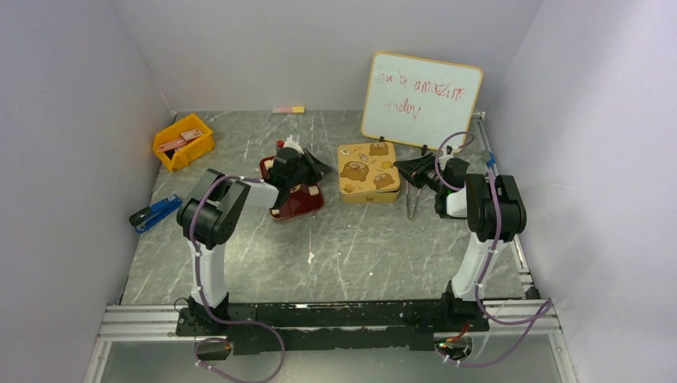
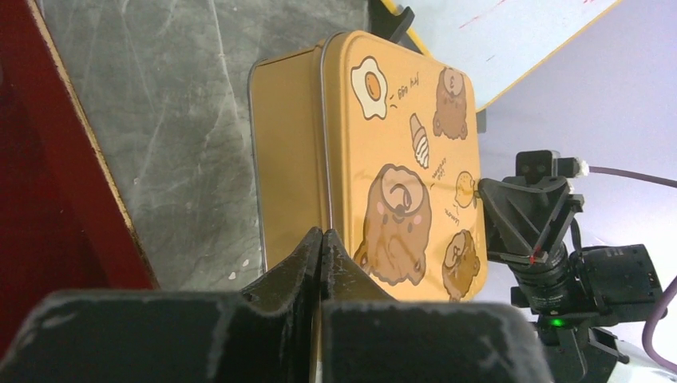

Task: Pack the chocolate
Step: Close the box lid on the packing box.

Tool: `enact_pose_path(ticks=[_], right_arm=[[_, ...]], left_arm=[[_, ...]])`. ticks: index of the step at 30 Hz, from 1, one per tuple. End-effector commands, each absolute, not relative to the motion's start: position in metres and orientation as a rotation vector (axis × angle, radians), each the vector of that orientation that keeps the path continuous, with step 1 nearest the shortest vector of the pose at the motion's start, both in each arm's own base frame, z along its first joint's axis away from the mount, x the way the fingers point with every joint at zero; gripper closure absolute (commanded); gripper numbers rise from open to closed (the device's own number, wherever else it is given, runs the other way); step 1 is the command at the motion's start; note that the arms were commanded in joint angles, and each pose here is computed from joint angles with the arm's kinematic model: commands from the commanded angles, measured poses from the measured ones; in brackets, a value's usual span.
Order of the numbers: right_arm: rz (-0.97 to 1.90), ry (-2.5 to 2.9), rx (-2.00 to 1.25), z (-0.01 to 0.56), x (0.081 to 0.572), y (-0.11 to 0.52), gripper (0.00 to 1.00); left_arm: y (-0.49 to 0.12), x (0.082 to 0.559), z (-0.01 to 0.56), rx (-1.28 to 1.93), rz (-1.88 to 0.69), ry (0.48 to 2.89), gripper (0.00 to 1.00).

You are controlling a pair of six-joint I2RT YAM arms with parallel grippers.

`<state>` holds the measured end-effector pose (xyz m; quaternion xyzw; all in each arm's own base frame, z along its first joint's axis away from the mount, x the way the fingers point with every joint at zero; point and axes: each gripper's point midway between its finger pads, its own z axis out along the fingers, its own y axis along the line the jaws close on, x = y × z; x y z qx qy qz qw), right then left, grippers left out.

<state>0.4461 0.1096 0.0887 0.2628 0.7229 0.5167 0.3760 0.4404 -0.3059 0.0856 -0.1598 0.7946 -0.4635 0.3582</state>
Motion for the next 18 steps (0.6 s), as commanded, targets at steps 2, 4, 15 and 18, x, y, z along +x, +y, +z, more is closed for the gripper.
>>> enact_pose_path(ticks=[2, 4, 15, 18], right_arm=[[1.308, 1.787, 0.592, 0.109, 0.453, 0.107, 0.99], [1.309, 1.786, 0.593, 0.108, 0.453, 0.107, 0.99], [1.299, 1.793, 0.597, 0.107, 0.454, 0.106, 0.97], [1.301, 1.793, 0.595, 0.108, 0.454, 0.106, 0.97]], left_arm=[[-0.308, 0.453, 0.117, -0.347, -1.155, 2.004, 0.95], [-0.310, 0.453, 0.116, -0.341, -1.150, 2.010, 0.95], [-0.325, 0.455, 0.109, -0.292, -1.131, 2.061, 0.95], [-0.325, 0.455, 0.108, -0.292, -1.120, 2.066, 0.95]])
